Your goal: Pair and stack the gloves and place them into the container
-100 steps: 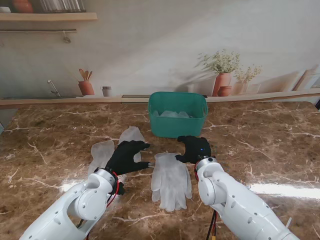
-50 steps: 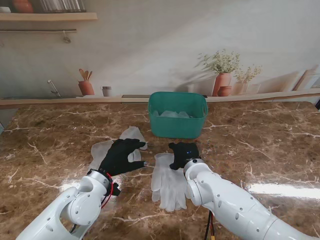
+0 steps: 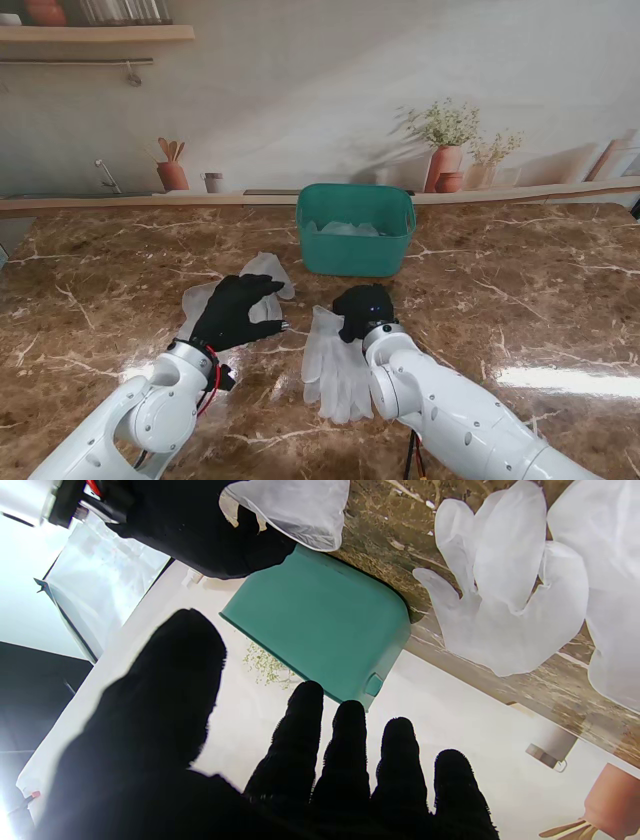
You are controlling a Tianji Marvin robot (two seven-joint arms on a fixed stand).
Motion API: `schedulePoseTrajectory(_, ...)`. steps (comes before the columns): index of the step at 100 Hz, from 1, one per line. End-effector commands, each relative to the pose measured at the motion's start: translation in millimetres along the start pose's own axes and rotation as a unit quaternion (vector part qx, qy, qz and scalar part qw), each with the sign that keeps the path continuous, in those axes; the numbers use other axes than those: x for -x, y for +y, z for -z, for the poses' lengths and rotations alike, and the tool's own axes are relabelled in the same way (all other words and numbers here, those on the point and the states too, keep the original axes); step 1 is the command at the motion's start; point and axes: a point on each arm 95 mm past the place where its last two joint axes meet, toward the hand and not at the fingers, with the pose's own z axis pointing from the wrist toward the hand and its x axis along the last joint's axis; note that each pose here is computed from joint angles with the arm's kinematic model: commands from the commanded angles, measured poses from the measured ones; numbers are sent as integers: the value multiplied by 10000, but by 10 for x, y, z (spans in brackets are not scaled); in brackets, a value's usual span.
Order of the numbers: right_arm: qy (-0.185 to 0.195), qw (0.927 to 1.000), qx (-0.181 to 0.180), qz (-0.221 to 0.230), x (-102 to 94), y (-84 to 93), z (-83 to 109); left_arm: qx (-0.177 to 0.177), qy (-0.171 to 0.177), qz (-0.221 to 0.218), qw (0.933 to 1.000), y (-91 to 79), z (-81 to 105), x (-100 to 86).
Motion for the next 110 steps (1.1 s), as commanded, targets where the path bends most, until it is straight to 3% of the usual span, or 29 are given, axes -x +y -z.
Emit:
schedulePoseTrajectory(1, -3, 9996, -250, -152, 1, -191, 124, -12, 7, -18, 10000, 3, 26, 1)
schedulePoseTrajectory(17, 133, 9977, 99, -652, 65, -54, 111, -30, 18, -36, 10000, -11, 32, 8)
schedulePoseTrajectory(67, -93, 9898, 1015, -995, 468, 366, -135, -62, 56, -104, 9999, -56, 24, 11)
schedulePoseTrajectory(84, -9, 9867, 1183, -1113, 488, 343, 36, -86, 46, -110, 9999, -61, 33, 21)
schedulePoseTrajectory(110, 662, 9860, 1192, -958, 374, 183, 496, -76, 107, -70, 9999, -42, 23, 2)
